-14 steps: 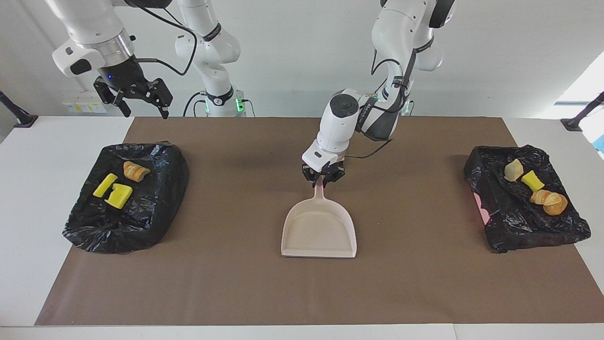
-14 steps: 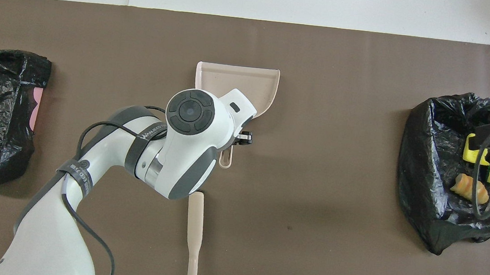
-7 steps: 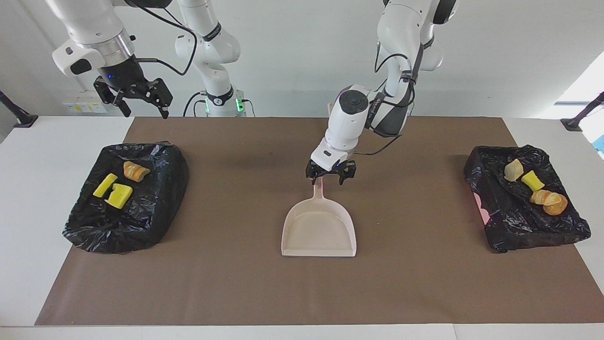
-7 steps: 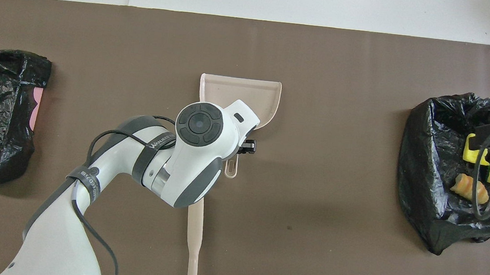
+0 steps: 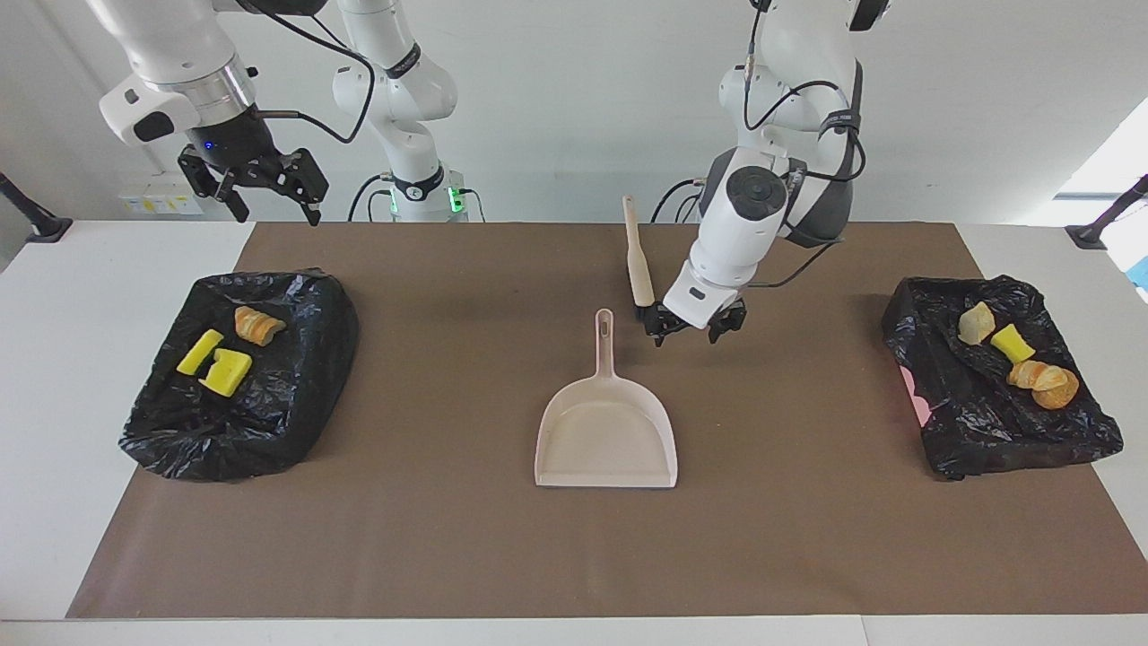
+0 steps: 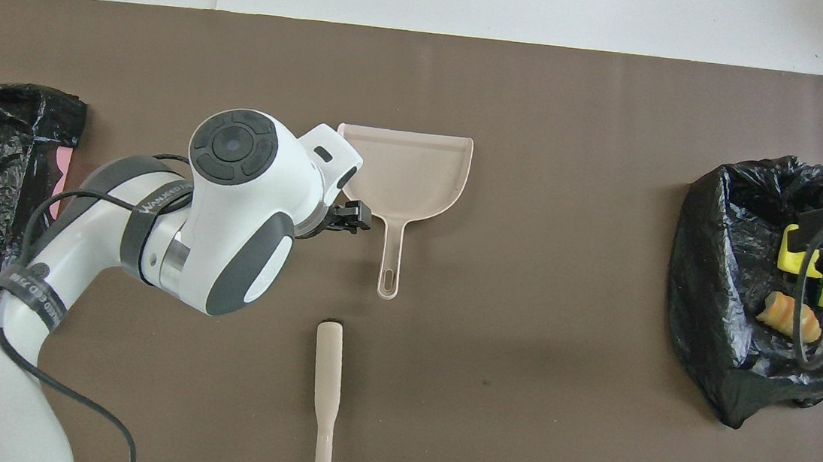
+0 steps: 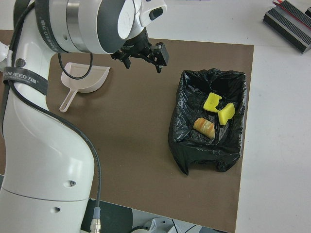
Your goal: Sweep and dump trash in bin
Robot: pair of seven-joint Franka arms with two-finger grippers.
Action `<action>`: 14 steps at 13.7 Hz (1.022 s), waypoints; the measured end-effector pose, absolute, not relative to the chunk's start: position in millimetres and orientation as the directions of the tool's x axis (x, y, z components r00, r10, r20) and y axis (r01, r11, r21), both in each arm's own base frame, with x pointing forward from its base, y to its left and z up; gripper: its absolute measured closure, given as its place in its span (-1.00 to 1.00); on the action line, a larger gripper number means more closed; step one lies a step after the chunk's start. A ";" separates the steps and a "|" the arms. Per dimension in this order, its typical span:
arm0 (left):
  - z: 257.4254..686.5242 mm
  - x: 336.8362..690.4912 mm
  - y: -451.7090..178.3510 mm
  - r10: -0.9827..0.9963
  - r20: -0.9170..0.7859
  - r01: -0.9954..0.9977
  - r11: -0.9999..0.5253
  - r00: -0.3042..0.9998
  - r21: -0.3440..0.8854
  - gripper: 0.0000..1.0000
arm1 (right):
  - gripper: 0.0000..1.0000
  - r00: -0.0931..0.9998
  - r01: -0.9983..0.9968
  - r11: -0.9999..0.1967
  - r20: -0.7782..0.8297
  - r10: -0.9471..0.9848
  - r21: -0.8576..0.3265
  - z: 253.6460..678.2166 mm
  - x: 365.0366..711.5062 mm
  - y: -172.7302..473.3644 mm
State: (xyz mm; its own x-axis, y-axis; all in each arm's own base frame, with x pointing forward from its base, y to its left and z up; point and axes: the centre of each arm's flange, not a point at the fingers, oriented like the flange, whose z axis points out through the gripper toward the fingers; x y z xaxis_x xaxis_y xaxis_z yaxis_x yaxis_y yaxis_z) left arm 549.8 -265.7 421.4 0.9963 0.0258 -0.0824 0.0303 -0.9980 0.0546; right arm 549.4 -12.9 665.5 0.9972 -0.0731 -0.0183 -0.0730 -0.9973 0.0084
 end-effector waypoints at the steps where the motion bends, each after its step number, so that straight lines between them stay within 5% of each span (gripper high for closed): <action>1: 428.6 552.9 -249.2 0.030 -0.090 0.035 -0.998 0.995 0.052 -1.00 | -1.00 0.997 -0.073 -0.997 -0.018 -0.073 0.008 665.5 549.4 -12.9; 14: 516.6 558.9 -74.8 -0.013 -0.046 -0.015 -1.000 0.999 -0.024 -1.00 | -1.00 0.997 -0.073 -0.997 -0.018 -0.073 0.008 665.6 549.3 -12.9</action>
